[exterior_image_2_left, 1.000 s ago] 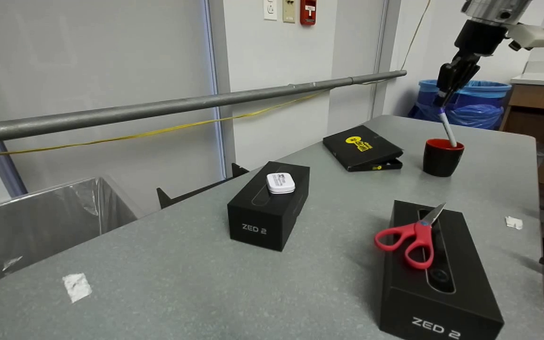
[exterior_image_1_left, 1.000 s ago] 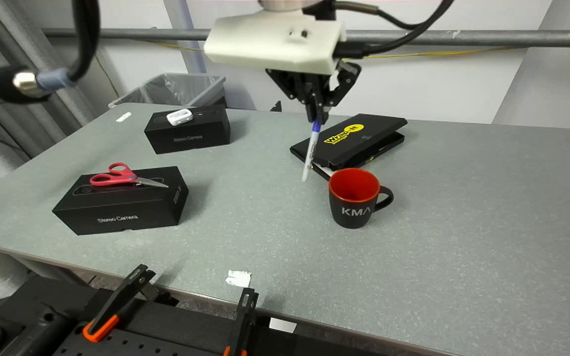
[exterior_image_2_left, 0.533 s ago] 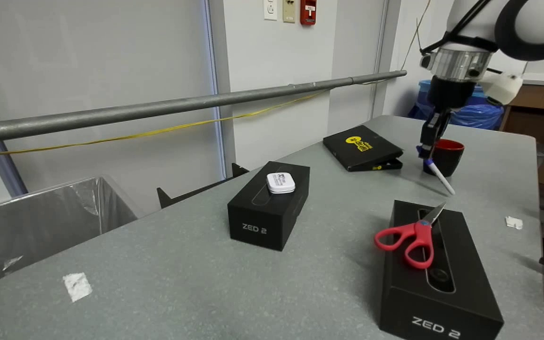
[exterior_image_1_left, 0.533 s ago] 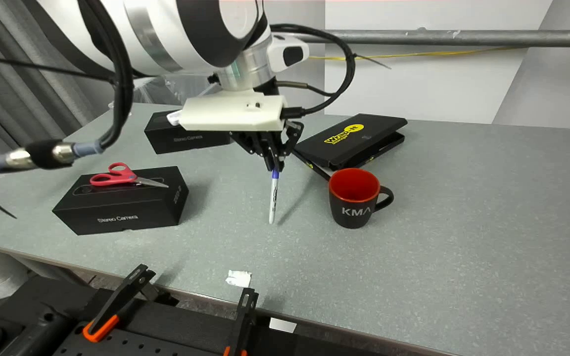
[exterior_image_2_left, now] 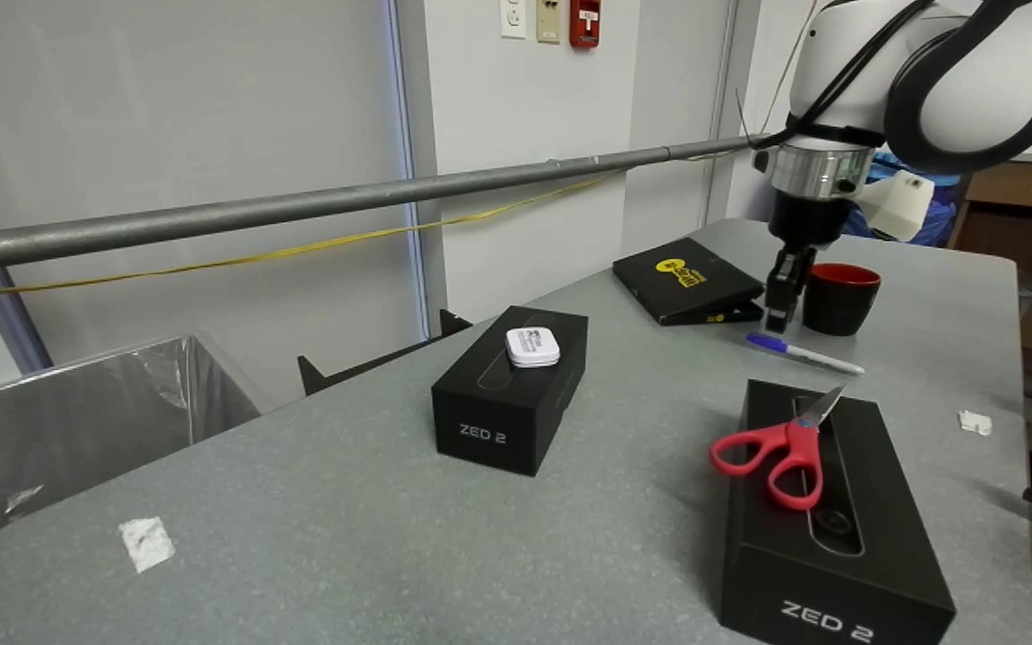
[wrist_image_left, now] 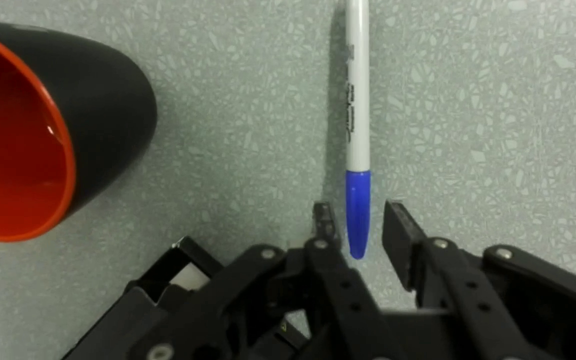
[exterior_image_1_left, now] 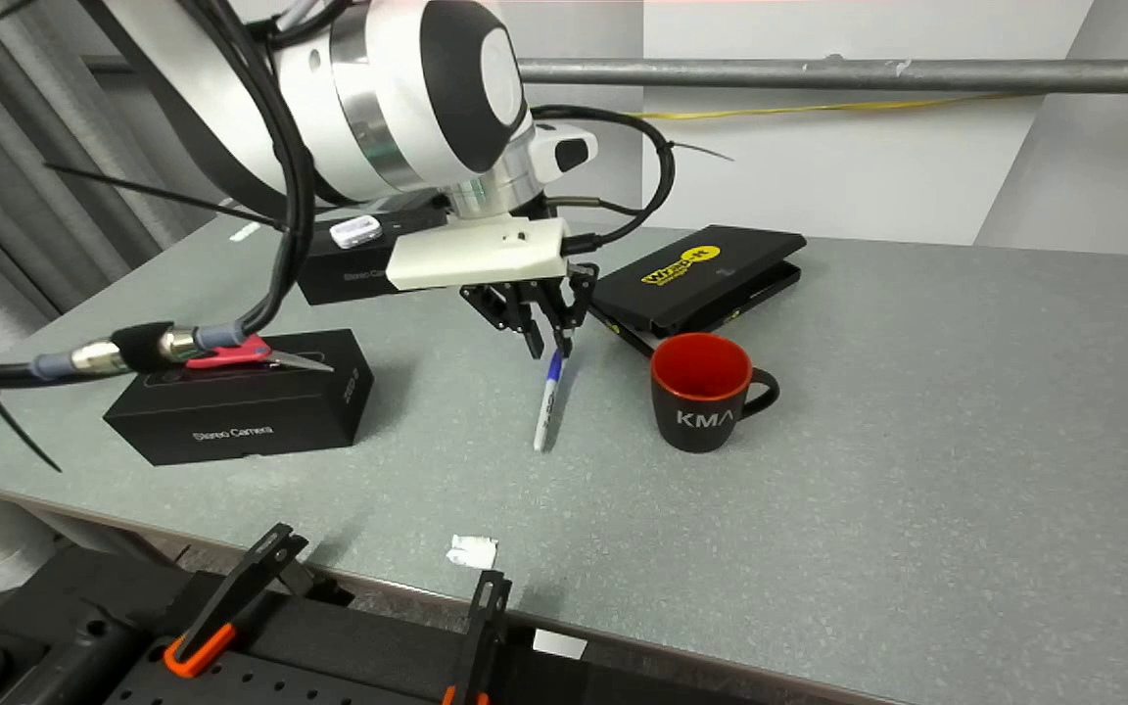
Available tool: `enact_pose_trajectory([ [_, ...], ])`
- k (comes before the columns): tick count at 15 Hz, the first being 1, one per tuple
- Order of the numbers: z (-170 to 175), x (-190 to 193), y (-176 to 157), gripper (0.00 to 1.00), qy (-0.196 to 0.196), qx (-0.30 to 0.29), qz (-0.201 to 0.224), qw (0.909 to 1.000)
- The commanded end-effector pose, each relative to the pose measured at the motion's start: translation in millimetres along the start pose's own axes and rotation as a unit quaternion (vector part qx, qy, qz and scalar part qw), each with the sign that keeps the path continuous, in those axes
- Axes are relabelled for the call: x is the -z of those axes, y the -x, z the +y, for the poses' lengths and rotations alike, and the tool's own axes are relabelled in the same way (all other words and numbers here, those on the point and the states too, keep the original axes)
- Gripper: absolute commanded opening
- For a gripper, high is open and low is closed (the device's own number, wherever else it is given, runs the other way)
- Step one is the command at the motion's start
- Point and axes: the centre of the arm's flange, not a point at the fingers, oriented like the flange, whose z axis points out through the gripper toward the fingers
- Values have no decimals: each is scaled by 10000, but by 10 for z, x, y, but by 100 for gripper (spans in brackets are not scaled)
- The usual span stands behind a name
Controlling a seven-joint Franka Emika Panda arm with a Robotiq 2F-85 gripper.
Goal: Remove the marker from the mug and put it on the counter
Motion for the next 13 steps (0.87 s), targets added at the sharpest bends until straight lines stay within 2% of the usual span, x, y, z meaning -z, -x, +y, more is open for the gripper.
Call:
enact_pose_trajectory([
  [1,-50,-46,-90,64,184,41,77,9998],
  [5,-35,-14,-104,95,247,64,123,9996],
  [6,-25,-4,-110,99,250,58,120,9996],
  [13,27,22,-92,100,148,65,62,9999],
])
